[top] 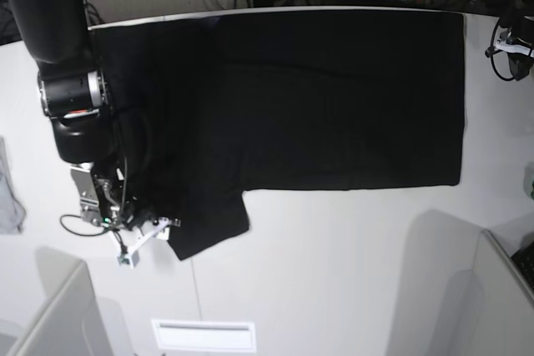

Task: Fold the T-shirt properly
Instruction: 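Move the right gripper to the sleeve and hem corner and grasp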

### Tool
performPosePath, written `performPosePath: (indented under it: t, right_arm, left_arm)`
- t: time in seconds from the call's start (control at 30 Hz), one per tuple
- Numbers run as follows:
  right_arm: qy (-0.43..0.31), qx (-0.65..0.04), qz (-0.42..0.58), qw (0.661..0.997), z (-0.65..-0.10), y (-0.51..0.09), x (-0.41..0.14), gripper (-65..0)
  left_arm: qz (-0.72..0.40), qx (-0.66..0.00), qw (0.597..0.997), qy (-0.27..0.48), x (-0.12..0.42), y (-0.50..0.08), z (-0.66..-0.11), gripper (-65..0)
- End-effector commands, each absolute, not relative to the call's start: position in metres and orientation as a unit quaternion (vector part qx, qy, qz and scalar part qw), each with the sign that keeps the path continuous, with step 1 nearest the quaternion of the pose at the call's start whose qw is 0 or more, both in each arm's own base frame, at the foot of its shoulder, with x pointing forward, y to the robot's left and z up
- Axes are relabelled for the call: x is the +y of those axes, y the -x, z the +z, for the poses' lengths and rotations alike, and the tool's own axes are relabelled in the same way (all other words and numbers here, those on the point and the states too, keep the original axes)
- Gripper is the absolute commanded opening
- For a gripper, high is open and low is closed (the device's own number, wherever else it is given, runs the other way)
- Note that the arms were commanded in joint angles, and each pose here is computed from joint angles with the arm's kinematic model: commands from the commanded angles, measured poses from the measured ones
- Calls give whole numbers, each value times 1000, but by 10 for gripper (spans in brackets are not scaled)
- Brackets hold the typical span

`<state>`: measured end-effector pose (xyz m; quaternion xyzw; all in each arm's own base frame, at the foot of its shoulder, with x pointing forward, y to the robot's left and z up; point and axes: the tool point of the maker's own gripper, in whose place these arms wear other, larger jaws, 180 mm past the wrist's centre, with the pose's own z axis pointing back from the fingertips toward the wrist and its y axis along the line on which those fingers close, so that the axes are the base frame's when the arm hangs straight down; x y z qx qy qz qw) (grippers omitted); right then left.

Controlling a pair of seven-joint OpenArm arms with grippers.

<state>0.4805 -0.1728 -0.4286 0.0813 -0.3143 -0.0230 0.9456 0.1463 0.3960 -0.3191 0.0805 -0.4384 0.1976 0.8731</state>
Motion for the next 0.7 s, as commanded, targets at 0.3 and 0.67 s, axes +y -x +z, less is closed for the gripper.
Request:
performPosePath:
  t: [0.3,0.67]
  right_arm:
    - [-87,-313,-21,946,-430,-478,-170,-389]
    - [-87,-305,-23,948,-437,-471,-170,-650]
  left_arm:
    - [189,-458,864,-88,400,-152,-306,-650]
    - [163,-483,854,-101,415,-177,-283,-566]
